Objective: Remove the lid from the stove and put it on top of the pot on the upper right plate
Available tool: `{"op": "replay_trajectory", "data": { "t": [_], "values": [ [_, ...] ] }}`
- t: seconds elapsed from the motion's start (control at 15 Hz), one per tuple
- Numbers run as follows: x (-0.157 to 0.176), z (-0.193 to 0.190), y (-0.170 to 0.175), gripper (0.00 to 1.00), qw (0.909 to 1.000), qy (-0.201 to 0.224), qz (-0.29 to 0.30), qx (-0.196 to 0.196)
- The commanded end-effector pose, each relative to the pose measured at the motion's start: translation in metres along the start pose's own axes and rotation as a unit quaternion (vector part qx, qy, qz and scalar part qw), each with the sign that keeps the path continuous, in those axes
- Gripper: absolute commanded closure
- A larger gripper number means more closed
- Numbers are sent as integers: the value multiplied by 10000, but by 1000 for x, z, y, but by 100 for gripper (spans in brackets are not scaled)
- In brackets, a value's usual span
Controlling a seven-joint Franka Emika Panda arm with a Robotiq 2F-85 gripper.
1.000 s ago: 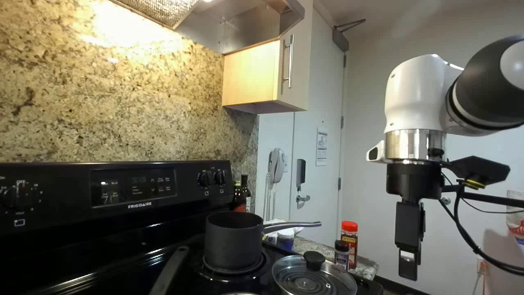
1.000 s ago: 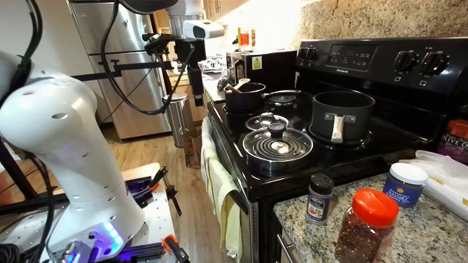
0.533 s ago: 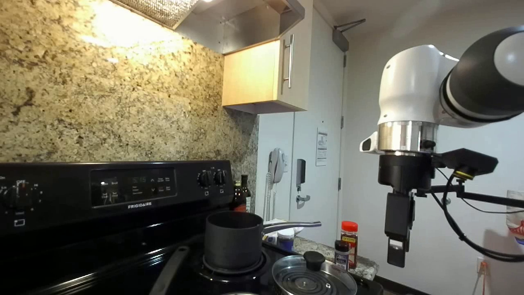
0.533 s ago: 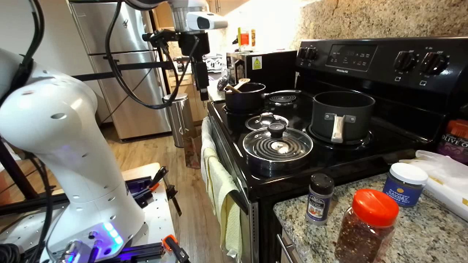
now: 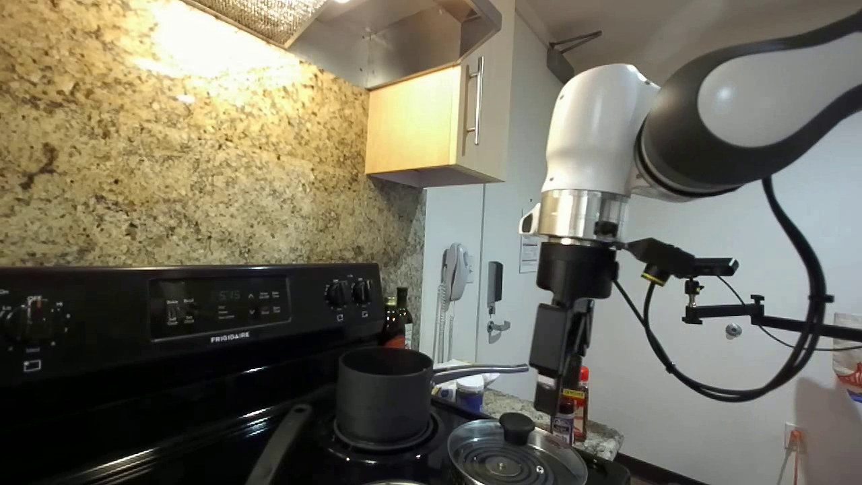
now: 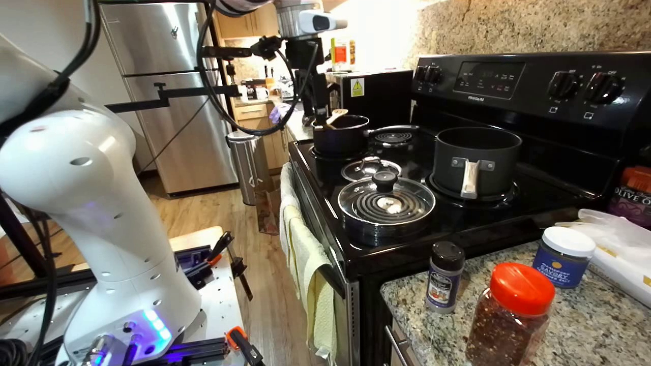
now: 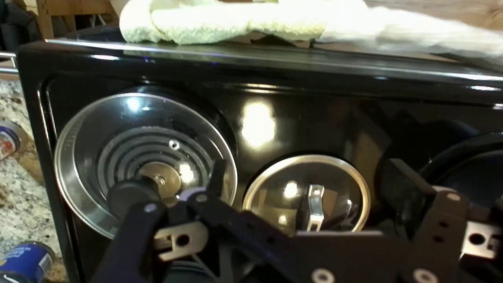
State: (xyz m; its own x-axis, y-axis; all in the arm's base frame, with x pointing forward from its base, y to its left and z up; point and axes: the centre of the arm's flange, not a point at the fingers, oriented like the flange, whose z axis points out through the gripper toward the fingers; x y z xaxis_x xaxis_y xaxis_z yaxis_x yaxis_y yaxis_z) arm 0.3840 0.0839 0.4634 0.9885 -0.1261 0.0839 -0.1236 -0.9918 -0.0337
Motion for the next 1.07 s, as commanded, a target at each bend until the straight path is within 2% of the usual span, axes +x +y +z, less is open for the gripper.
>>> {"op": "replay_trajectory", "data": {
  "t": [0.0, 0.27, 0.47, 0.8, 1.0],
  "values": [
    [61, 12, -26, 0, 9996, 111, 221, -160],
    [103, 36, -40, 0, 9984, 222, 494, -192],
    [125, 55, -44, 0, 9970, 282, 619, -365],
    [147, 89, -50, 0, 9960, 169, 671, -570],
    [155, 112, -54, 0, 9977, -21, 458, -508]
  ]
}}
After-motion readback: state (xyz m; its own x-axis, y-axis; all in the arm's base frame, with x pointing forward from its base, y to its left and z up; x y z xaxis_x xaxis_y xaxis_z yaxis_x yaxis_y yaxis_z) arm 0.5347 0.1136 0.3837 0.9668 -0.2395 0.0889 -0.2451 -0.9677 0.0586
